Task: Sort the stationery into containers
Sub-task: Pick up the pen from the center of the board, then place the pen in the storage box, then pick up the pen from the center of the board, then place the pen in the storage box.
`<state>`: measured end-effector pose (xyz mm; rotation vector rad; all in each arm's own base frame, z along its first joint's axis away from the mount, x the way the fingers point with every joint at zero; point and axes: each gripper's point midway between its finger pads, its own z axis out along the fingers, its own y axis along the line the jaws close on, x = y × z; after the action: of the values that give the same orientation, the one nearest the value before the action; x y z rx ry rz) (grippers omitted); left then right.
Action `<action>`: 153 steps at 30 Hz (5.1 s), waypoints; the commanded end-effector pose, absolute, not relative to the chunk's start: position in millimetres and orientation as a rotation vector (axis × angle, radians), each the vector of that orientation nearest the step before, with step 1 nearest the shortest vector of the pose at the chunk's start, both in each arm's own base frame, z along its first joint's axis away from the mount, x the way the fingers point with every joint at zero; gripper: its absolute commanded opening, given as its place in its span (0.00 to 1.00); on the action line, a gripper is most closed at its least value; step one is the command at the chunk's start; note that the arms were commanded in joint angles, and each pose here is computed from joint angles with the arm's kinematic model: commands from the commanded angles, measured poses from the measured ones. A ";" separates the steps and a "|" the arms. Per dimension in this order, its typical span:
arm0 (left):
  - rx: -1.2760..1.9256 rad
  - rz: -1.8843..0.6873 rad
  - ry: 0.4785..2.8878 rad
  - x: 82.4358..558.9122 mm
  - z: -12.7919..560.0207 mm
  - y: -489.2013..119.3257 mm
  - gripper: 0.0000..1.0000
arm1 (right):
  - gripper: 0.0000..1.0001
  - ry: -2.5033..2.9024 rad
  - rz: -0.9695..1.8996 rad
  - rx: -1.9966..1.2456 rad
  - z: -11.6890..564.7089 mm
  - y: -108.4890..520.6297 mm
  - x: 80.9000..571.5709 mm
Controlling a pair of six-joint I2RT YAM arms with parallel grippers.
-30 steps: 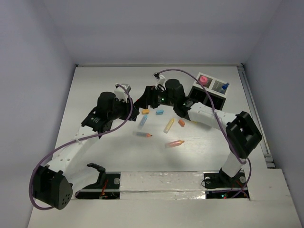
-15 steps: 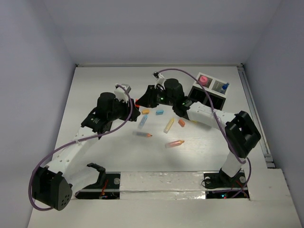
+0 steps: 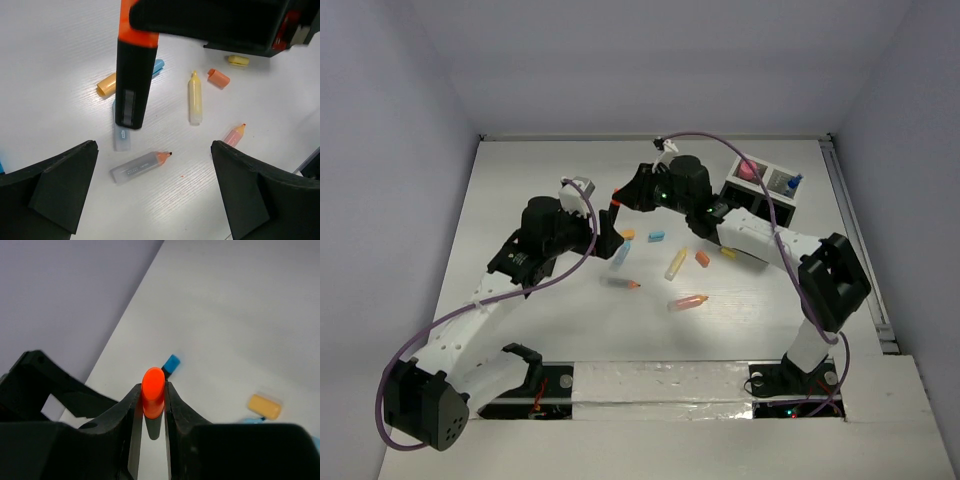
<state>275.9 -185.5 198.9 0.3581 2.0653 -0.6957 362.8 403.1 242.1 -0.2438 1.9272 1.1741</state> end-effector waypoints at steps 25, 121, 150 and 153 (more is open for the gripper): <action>-0.059 -0.113 2.196 314.5 162.6 -83.7 0.99 | 0.06 1.791 0.160 0.274 249.0 73.5 431.2; 0.345 -0.662 2.116 284.4 185.4 -179.1 0.30 | 0.38 1.903 1.400 -0.407 231.6 445.1 332.9; 0.340 -0.663 1.993 275.1 220.0 -176.8 0.67 | 0.01 1.697 0.538 0.182 295.0 142.1 442.9; 0.341 -0.672 1.982 274.3 223.0 -177.7 0.67 | 0.01 1.694 0.372 0.232 288.8 100.9 443.1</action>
<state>273.4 -176.2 208.1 0.3465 2.0431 -0.6596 446.0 135.8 298.7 0.2129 1.6826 0.5777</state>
